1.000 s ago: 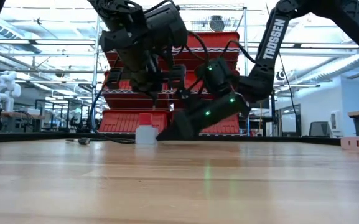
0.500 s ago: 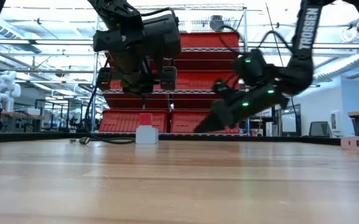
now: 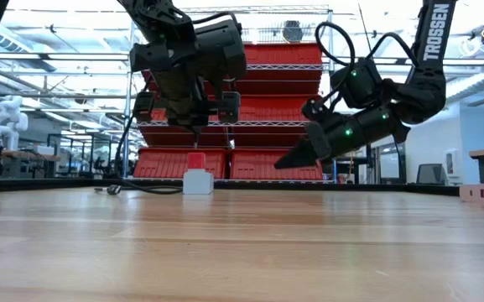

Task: Insert USB
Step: Insert the top black charger cable into the pink charger adapter

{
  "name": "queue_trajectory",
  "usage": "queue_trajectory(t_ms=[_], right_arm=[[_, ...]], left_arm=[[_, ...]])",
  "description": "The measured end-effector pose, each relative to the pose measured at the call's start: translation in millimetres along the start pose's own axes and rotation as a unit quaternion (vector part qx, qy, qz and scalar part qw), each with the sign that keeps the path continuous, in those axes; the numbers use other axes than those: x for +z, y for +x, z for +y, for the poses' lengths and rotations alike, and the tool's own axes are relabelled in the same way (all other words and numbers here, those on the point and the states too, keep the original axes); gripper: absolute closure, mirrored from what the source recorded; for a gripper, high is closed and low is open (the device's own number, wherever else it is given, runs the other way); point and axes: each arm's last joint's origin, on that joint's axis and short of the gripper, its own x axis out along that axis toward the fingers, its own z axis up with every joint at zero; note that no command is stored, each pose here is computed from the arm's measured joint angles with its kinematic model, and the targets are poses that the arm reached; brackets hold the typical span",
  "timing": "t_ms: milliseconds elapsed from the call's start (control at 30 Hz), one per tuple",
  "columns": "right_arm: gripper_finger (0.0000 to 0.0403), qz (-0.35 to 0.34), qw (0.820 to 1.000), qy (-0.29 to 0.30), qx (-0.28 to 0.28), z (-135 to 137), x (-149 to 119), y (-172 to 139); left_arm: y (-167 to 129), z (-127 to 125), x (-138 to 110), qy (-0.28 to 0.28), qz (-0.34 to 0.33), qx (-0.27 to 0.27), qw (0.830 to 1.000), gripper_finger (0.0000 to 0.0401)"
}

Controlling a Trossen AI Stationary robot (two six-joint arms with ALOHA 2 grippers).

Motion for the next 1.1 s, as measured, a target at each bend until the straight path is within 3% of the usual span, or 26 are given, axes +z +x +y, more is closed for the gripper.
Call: queue_trajectory(t_ms=[1100], right_arm=[[0.0403, 0.001, 1.000, -0.002, 0.000, 0.1, -0.1, 0.0]], left_arm=[[4.9, -0.7, -7.0, 0.031, -0.009, -0.012, 0.999, 0.0387]])
